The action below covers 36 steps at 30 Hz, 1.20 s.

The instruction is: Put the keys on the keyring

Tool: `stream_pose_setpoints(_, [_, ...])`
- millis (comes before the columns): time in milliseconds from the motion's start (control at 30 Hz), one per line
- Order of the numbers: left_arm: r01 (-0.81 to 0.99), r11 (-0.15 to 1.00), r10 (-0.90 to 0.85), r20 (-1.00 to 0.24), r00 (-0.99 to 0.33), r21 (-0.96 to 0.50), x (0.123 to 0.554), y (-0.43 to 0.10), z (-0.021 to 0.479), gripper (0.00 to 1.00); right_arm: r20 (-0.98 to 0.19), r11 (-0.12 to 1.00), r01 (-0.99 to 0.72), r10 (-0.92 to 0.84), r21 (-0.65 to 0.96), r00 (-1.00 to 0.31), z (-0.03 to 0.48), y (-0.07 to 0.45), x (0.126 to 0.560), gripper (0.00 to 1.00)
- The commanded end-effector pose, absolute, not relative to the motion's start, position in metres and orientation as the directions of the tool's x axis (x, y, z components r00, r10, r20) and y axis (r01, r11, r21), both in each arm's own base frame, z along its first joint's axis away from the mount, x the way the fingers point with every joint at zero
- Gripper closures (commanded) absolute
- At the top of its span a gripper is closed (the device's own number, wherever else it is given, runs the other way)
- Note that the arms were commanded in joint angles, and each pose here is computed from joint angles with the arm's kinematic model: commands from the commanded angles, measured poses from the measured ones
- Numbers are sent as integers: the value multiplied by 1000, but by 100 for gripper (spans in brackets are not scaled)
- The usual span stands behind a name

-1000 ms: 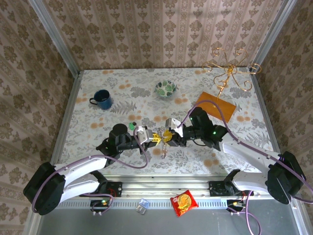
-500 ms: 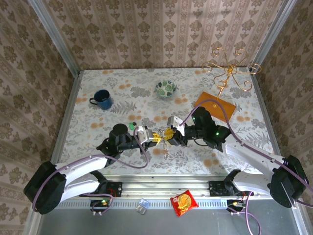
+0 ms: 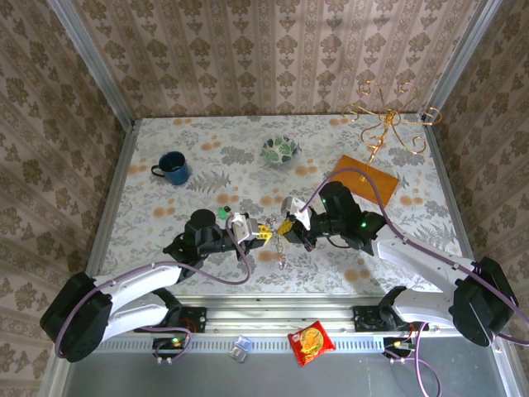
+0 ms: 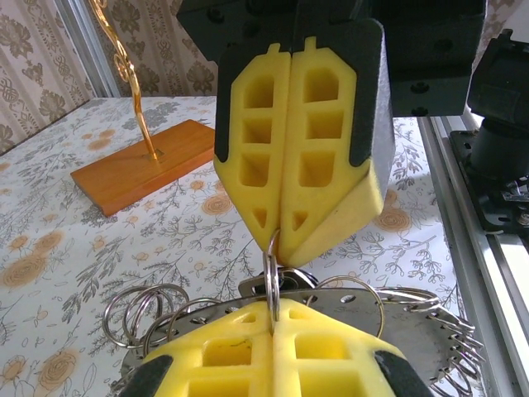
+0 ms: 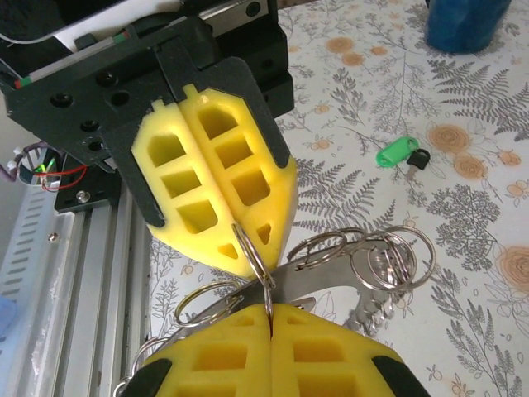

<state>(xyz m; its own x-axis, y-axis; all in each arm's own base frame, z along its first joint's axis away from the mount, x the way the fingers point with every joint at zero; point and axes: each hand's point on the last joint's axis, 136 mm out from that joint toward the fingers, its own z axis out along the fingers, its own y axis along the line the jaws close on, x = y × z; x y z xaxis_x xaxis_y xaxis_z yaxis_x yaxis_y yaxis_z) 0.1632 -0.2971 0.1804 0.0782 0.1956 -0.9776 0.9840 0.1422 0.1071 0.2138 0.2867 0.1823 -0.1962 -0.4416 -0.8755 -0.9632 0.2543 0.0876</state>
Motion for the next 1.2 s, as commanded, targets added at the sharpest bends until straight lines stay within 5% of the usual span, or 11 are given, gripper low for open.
stream_pose_setpoints(0, [983, 122, 129, -984, 124, 140, 159, -300, 199, 100, -846, 311, -943, -467, 115, -257, 168, 283, 225, 100])
stream_pose_setpoints(167, [968, 152, 137, -974, 179, 199, 163, -302, 203, 100, -836, 257, -945, -457, 202, -303, 169, 296, 221, 100])
stream_pose_setpoints(300, [955, 186, 163, -965, 204, 233, 165, -298, 197, 100, -892, 290, -951, -394, 109, -223, 186, 290, 226, 75])
stream_pose_setpoints(400, [959, 181, 169, -967, 189, 219, 163, -297, 192, 100, -926, 277, -960, -350, 41, -141, 199, 286, 221, 67])
stream_pose_setpoints(1167, [989, 131, 36, -997, 66, 70, 157, -309, 196, 100, -929, 165, -986, -361, 20, -79, 196, 299, 214, 78])
